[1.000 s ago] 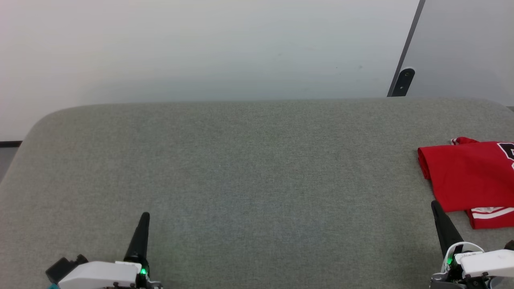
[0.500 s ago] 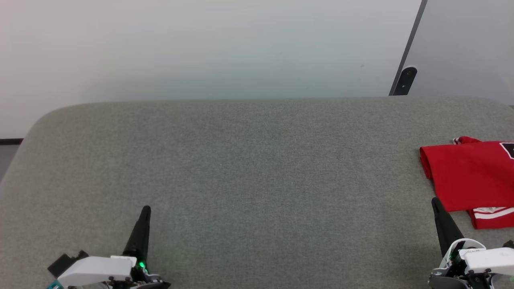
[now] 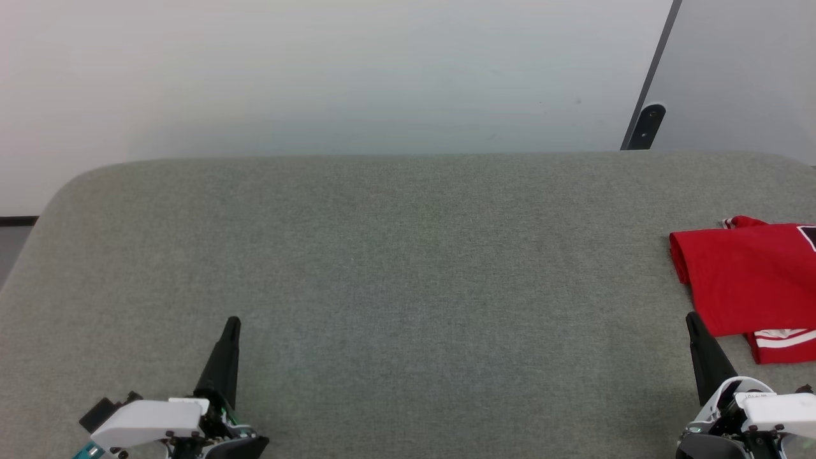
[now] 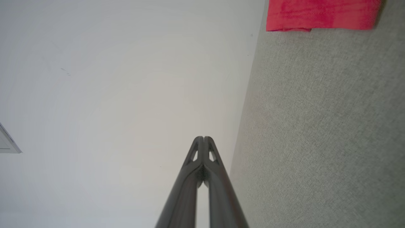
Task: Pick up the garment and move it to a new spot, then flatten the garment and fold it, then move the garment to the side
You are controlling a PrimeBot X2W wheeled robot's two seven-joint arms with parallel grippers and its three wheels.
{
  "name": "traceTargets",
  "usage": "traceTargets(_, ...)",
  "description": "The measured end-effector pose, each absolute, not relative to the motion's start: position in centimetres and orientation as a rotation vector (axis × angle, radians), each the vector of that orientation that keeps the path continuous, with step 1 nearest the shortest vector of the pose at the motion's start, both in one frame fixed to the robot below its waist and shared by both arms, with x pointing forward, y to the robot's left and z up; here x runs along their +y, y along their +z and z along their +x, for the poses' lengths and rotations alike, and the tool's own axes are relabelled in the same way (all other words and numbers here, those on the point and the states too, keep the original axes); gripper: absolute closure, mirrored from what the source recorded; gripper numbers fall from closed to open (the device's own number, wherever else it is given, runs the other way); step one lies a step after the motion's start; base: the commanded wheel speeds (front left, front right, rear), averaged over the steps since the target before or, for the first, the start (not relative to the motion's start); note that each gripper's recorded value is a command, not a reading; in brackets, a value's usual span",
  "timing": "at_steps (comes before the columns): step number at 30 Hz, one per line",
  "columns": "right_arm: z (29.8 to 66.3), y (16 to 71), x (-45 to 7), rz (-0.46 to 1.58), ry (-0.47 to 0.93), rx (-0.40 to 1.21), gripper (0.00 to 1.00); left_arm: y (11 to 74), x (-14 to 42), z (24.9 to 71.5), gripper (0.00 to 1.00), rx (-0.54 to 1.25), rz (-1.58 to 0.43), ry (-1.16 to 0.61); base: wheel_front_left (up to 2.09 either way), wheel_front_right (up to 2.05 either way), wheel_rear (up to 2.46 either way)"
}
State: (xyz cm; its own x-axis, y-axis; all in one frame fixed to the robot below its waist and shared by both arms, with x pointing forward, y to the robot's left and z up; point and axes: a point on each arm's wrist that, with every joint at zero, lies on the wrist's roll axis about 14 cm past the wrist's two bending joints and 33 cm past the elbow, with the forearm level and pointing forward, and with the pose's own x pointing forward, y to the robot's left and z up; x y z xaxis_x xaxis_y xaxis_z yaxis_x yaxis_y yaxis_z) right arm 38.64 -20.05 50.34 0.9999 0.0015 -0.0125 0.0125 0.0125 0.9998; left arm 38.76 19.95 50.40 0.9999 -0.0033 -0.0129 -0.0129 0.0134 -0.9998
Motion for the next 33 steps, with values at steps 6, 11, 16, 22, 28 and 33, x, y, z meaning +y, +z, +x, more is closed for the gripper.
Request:
traceTargets(6, 38.85, 50.53, -20.02, 1.571, -0.005, 0.006, 1.00, 50.43, 19.98, 38.80, 1.00, 0.010, -1.573, 0.007, 0.00, 0.00, 0.00)
traceTargets(11, 38.85, 50.53, -20.02, 1.571, -0.005, 0.006, 1.00, 50.44, 19.98, 38.80, 1.00, 0.010, -1.573, 0.007, 0.00, 0.00, 0.00)
traceTargets(16, 38.85, 50.53, -20.02, 1.571, -0.005, 0.006, 1.00, 50.44, 19.98, 38.80, 1.00, 0.010, -1.573, 0.007, 0.00, 0.00, 0.00)
traceTargets(22, 38.85, 50.52, -20.02, 1.571, -0.005, 0.006, 1.00, 50.43, 19.98, 38.80, 1.00, 0.010, -1.573, 0.007, 0.00, 0.00, 0.00)
traceTargets(28, 38.85, 50.53, -20.02, 1.571, -0.005, 0.006, 1.00, 50.44, 19.98, 38.80, 1.00, 0.010, -1.573, 0.007, 0.00, 0.00, 0.00)
traceTargets(33, 38.85, 50.52, -20.02, 1.571, -0.005, 0.006, 1.00, 50.44, 19.99, 38.80, 1.00, 0.009, -1.573, 0.007, 0.00, 0.00, 0.00)
